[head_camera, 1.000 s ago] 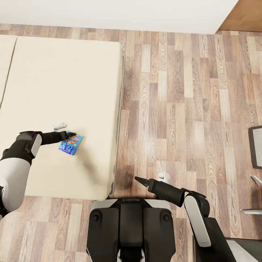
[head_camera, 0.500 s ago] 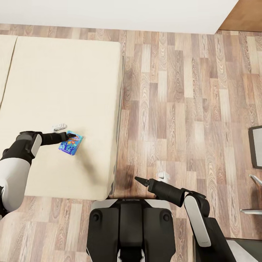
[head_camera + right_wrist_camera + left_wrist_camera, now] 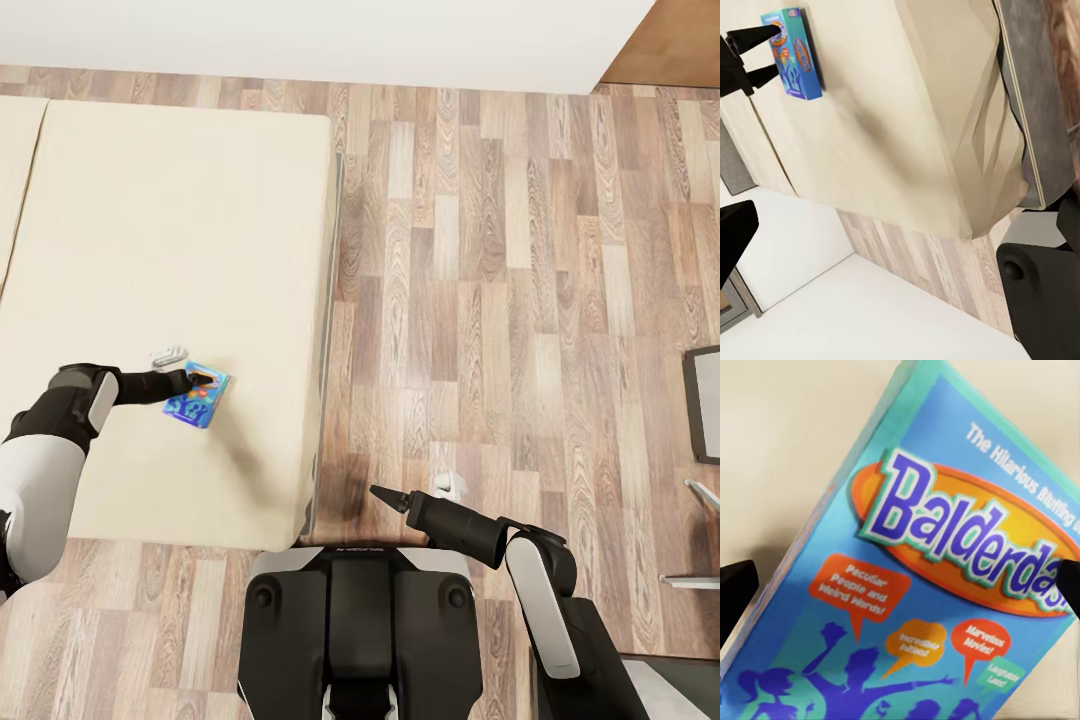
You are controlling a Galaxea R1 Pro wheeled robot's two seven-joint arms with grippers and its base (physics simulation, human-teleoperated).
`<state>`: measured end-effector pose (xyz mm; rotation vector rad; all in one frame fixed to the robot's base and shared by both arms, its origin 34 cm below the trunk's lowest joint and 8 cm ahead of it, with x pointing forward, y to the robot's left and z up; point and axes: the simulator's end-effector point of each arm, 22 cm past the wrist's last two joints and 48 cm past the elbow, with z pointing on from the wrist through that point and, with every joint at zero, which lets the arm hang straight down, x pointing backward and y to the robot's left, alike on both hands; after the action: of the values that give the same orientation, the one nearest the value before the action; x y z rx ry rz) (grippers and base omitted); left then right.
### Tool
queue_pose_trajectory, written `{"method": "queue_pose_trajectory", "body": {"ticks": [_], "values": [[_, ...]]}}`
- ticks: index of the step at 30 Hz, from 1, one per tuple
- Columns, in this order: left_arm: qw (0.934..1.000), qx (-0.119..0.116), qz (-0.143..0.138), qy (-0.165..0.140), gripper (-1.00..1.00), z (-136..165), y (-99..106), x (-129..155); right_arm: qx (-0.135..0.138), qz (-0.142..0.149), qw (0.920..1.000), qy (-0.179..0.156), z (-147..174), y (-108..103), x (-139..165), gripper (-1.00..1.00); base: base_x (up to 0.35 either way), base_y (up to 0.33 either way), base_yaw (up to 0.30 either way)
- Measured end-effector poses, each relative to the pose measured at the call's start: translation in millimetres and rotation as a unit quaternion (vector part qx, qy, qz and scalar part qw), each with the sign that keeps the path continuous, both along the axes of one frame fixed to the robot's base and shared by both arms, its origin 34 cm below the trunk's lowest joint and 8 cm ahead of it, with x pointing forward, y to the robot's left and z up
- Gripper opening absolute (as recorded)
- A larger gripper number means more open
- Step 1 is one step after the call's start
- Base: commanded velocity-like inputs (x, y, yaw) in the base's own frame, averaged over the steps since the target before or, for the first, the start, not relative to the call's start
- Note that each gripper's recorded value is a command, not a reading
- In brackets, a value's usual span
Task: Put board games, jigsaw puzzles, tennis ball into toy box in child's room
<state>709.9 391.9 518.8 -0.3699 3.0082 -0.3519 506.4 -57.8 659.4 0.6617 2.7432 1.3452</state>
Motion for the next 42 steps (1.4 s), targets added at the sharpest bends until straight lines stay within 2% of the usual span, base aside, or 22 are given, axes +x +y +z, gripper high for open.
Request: {"method": "queue_pose_trajectory", "body": {"ticks": [16,20,30,35,42], "values": [[0.9999,-0.006,0.002,0.013,1.00,-0.3,-4.0,-5.0,0.000,0.000,1.0000,0.000,0.0,0.0,0.0,1.00,0.000,-0.005,0.000],[0.9999,0.003,-0.005,0.013,1.00,0.3,-0.1,-5.0,0.000,0.000,1.0000,0.000,0.1,0.0,0.0,1.00,0.000,-0.150,0.000],[0.9997,-0.007,0.002,0.023,1.00,-0.3,-4.7,-9.1,0.000,0.000,1.0000,0.000,0.0,0.0,0.0,1.00,0.000,-0.070,0.000],[0.9990,-0.031,0.004,0.031,1.00,-2.9,-15.1,-17.3,0.000,0.000,1.0000,0.000,-0.2,-0.1,0.0,1.00,0.000,-0.003,0.000],[0.9986,-0.044,0.000,0.029,1.00,-1.7,-20.7,-17.0,0.000,0.000,1.0000,0.000,-0.4,-0.1,0.0,1.00,0.000,0.000,0.000]]}}
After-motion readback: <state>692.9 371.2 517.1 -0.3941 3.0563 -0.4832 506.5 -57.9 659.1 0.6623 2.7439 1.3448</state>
